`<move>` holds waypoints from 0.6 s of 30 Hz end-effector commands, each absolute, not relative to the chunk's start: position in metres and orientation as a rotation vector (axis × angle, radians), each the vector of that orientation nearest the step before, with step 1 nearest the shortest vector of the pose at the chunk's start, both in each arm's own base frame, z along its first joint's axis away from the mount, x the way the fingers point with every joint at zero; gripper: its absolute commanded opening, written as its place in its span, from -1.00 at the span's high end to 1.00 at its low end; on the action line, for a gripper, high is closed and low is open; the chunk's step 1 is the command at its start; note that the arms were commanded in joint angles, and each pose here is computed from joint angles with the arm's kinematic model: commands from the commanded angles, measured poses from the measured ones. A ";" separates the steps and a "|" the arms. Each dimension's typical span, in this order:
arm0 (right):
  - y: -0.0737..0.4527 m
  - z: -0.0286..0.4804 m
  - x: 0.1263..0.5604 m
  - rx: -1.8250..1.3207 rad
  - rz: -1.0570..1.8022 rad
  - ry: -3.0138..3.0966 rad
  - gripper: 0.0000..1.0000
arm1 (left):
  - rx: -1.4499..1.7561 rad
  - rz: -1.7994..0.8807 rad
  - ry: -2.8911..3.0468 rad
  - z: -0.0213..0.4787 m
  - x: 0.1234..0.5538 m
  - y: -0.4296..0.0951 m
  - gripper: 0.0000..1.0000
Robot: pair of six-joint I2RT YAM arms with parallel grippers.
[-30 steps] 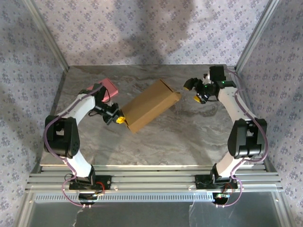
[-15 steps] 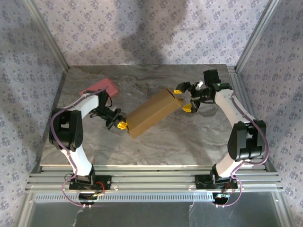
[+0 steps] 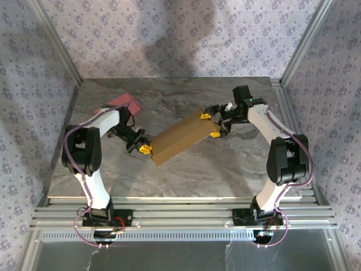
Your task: Fold the paper box
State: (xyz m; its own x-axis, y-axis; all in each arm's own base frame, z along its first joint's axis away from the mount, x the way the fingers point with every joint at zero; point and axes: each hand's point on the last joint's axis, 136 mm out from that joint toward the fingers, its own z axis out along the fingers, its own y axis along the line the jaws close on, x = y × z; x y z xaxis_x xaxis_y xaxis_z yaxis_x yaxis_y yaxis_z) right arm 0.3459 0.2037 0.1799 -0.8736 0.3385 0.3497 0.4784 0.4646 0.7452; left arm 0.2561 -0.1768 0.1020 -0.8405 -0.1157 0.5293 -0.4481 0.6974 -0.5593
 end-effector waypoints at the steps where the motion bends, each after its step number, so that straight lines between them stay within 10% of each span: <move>1: 0.205 0.183 0.345 -0.769 -1.374 -2.517 -0.40 | 0.386 1.001 -2.443 0.111 0.258 -0.181 1.00; 18: 0.179 0.169 0.324 -1.092 -1.227 -2.400 0.08 | 0.490 0.821 -3.058 0.166 0.330 -0.145 0.12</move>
State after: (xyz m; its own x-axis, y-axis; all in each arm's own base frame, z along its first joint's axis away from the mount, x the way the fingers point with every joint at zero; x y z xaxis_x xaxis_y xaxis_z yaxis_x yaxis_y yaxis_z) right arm 0.3339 0.1888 0.1695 -0.7570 0.4632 0.4608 0.6419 0.3953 0.6571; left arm 0.3056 -0.1631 0.1374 -0.9467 -0.2162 0.2388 -0.3151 0.7761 -0.5463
